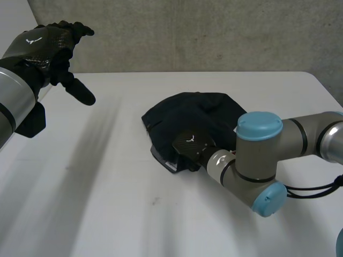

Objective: Fold the shorts.

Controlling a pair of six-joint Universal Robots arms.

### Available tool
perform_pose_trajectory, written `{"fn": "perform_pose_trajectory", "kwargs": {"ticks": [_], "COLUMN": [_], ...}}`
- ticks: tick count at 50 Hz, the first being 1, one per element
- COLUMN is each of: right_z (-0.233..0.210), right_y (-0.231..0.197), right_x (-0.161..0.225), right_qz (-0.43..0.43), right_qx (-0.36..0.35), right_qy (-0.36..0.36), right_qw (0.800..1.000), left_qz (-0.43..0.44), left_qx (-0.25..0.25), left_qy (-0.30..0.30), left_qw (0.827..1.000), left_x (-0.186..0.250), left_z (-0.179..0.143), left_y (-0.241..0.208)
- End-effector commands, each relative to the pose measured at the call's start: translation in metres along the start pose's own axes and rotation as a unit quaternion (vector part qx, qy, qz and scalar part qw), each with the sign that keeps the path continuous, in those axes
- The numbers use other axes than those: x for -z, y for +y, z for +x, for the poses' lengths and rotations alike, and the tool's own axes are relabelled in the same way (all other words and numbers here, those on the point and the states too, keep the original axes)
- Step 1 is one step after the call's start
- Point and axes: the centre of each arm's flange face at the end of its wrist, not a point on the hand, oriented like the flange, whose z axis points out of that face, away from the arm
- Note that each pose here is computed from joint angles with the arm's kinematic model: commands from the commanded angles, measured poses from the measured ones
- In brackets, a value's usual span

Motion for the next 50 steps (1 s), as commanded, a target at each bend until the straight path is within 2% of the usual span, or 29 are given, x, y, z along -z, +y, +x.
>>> {"fn": "perform_pose_trajectory", "kwargs": {"ticks": [1,6,9,12,13,16,17,21,25,26,29,31,34,38,41,44,47,50], "right_z": [-0.004,0.009,0.028,0.043,0.054,0.074,0.078,0.102,0.119,0.121,0.123,0.129,0.148,0.164,0.174,0.173,0.168,0.157], "right_y": [-0.074,-0.166,-0.221,-0.25,-0.264,-0.277,-0.275,-0.252,-0.222,-0.203,-0.166,-0.118,-0.054,0.005,0.026,0.03,0.025,-0.012], "right_x": [0.008,0.025,0.042,0.055,0.065,0.08,0.081,0.081,0.083,0.079,0.072,0.067,0.069,0.071,0.077,0.082,0.087,0.092], "right_qz": [0.086,0.215,0.304,0.361,0.388,0.418,0.417,0.373,0.305,0.263,0.196,0.123,0.04,-0.03,-0.065,-0.087,-0.094,-0.048], "right_qx": [0.032,0.027,-0.001,-0.021,-0.037,-0.074,-0.079,-0.11,-0.101,-0.089,-0.08,-0.081,-0.1,-0.12,-0.126,-0.124,-0.126,-0.11], "right_qy": [0.0,0.026,0.05,0.085,0.115,0.182,0.196,0.28,0.335,0.343,0.351,0.358,0.381,0.401,0.413,0.408,0.391,0.351], "right_qw": [0.996,0.976,0.951,0.928,0.914,0.887,0.884,0.878,0.886,0.897,0.912,0.922,0.918,0.908,0.9,0.9,0.907,0.929], "left_qz": [0.007,0.013,0.026,0.041,0.042,0.056,0.061,0.073,0.07,0.07,0.061,0.055,0.047,0.019,-0.009,-0.032,-0.047,-0.06], "left_qx": [0.0,0.001,0.002,0.004,0.004,0.004,0.004,0.004,0.002,0.002,0.002,0.002,0.002,-0.001,-0.007,-0.021,-0.045,-0.069], "left_qy": [0.0,-0.005,-0.008,-0.018,-0.019,-0.034,-0.038,-0.04,-0.038,-0.037,-0.036,-0.034,-0.032,-0.022,-0.002,0.02,0.038,0.043], "left_qw": [1.0,1.0,1.0,0.999,0.999,0.998,0.997,0.997,0.997,0.997,0.997,0.998,0.998,1.0,1.0,0.999,0.997,0.995], "left_x": [0.0,-0.002,0.0,0.002,0.003,0.004,0.005,0.008,0.009,0.01,0.008,0.008,0.007,0.002,-0.003,-0.005,-0.006,-0.008], "left_z": [0.0,-0.003,-0.004,-0.01,-0.011,-0.02,-0.022,-0.024,-0.023,-0.022,-0.021,-0.02,-0.02,-0.015,-0.002,0.013,0.023,0.026], "left_y": [-0.004,-0.008,-0.015,-0.024,-0.025,-0.032,-0.034,-0.039,-0.036,-0.036,-0.032,-0.028,-0.023,-0.006,0.01,0.024,0.035,0.043]}}
